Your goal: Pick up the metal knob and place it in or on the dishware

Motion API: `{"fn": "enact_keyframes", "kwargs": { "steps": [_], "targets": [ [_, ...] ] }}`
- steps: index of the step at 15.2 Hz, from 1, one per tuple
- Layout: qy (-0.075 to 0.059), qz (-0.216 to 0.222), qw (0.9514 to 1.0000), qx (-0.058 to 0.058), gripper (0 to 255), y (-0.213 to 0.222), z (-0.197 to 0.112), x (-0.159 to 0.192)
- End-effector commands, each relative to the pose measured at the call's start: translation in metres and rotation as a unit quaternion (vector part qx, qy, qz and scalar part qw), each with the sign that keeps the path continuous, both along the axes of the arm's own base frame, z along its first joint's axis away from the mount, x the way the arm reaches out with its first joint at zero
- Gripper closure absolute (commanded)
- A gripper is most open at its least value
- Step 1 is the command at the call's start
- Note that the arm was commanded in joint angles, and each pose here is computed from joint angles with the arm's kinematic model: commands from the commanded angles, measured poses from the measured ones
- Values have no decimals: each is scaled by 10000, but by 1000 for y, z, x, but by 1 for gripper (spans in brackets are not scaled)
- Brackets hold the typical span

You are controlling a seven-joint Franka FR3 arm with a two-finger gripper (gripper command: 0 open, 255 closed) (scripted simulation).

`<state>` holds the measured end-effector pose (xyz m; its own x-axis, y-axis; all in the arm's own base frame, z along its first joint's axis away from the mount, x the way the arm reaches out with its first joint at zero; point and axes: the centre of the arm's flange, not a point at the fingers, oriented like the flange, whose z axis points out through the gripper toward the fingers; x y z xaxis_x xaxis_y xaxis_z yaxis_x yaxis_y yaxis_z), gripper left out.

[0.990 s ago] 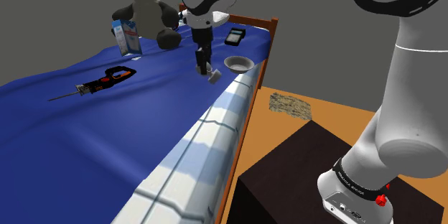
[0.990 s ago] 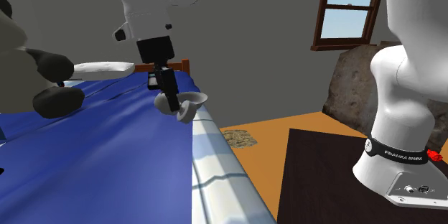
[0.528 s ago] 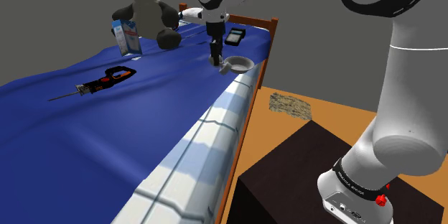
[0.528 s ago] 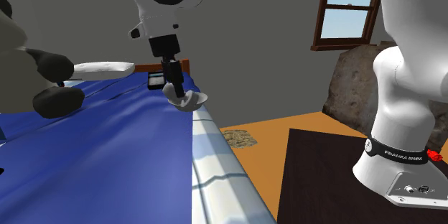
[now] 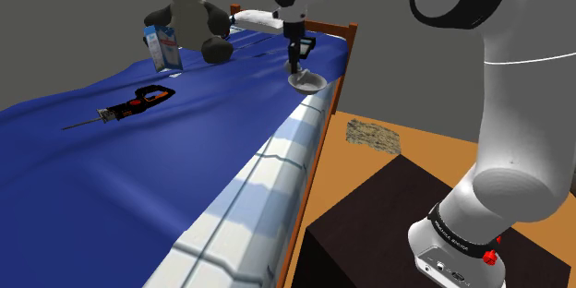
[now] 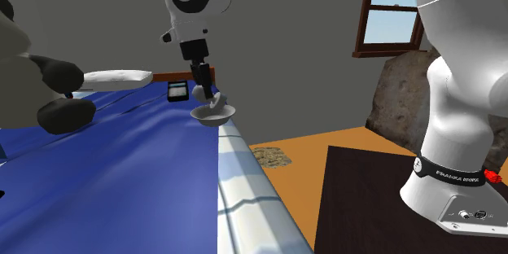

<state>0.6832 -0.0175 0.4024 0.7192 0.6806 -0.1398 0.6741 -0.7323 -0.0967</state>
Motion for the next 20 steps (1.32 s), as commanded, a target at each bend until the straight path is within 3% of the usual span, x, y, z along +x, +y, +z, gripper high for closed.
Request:
{"fn": "enact_keyframes", "kwargs": {
  "steps": [1, 8, 20],
  "targets": [
    [1, 7, 10000, 1, 255, -26, 0, 6],
    [1, 7, 10000, 1, 255, -111, 1, 37],
    [1, 7, 10000, 1, 255, -111, -63, 37]
  ]
}}
